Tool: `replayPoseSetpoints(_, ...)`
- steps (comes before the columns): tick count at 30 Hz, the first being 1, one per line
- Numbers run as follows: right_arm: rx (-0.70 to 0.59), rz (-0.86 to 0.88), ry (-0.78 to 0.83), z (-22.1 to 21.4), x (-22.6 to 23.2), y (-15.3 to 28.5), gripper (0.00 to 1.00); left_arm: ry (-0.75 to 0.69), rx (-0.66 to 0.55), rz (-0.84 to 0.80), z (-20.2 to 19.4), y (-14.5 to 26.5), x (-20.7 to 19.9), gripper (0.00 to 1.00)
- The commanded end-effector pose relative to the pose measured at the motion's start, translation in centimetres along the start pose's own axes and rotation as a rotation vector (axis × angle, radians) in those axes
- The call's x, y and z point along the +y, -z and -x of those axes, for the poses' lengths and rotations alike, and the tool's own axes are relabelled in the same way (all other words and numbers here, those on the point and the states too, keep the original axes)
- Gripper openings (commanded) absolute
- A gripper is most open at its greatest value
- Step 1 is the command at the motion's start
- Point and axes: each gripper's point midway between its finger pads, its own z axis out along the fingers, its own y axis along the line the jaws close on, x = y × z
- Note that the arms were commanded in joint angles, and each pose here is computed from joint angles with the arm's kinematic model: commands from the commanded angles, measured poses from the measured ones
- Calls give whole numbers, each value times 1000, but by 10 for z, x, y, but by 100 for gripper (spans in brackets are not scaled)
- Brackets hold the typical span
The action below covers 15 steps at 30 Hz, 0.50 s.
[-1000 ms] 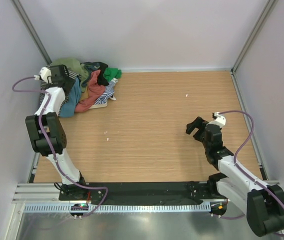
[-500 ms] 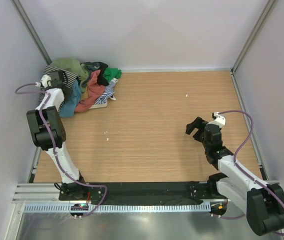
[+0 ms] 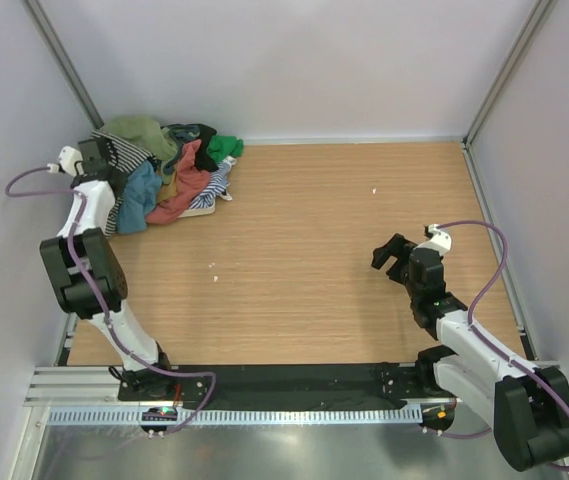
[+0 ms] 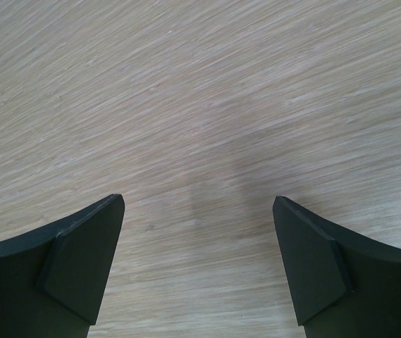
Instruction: Fold and stack the tank tops
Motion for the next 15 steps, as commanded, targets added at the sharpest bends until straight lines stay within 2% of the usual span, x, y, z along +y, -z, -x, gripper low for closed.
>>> replayPoseSetpoints(1,-53,46,-22,22,18,-2,93,135,-191,-170,68,63,-42,0)
replayPoseSetpoints(5,-47,50,-21,21,19,-2,94,229,-223,-360,97,118,-89,0)
replayPoseSetpoints(9,-43,50,-20,20,19,-2,93,299,-240,-567,123,191,-151,0)
replayPoseSetpoints(12,-43,49,-19,20,19,-2,93,276,-229,-652,116,230,-189,0)
replayPoseSetpoints(15,-44,51,-17,20,19,-2,93,291,-228,-664,103,238,-203,0)
